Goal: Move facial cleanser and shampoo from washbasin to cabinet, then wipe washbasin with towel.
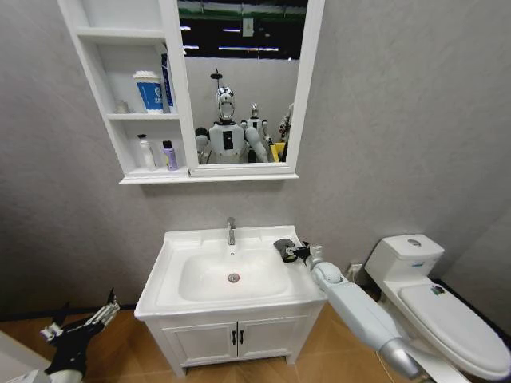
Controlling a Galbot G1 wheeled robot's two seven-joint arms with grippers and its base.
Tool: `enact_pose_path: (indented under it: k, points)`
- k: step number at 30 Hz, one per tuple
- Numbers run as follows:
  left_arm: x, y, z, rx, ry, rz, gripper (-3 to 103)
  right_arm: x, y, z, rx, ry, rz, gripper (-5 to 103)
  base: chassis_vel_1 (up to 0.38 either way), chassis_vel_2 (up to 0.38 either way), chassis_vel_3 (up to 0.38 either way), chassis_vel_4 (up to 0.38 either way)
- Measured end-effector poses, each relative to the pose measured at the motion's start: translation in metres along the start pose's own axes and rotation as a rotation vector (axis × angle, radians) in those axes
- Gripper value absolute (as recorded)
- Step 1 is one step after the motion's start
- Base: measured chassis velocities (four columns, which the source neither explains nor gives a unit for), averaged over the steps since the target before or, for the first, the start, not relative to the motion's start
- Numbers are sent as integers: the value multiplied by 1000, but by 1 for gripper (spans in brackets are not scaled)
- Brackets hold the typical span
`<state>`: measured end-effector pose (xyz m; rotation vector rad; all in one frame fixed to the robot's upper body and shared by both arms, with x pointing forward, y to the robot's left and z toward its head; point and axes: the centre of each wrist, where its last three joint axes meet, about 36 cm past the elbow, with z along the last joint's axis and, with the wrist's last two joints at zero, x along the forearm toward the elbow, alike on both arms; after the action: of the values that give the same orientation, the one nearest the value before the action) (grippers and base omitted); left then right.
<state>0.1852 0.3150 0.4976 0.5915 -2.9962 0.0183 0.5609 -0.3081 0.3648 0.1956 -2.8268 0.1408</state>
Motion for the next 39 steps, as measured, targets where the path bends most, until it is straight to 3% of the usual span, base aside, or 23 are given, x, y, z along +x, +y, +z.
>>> enact_pose_path:
  k: [8,13,14,22,25,27,33,39]
  points:
    - [1,-5,-2,6,-10,20,97,60,10,-3,-22,-27,7,100,0,0,0,0]
    - [0,-12,-5,9,-25,56,97,154,17,-15,-56,-120,29,100,0,0,0,0]
    - [0,-12,-5,9,-25,56,97,154,17,-15,-56,-120,29,100,0,0,0,0]
    - [-4,-26,-4,14,-40,131,97,303,42,15,-81,-131,144,100,0,0,0,0]
    - [-4,-28,-4,14,-42,141,97,320,49,19,-86,-135,160,100,0,0,0,0]
    - [-4,-32,-3,18,-46,159,97,353,67,23,-92,-149,184,100,0,0,0,0]
    - [-2,-36,-5,35,-64,159,97,383,93,17,-83,-176,198,100,0,0,0,0]
    - [-3,-38,-5,40,-68,166,97,394,103,16,-56,-175,202,100,0,0,0,0]
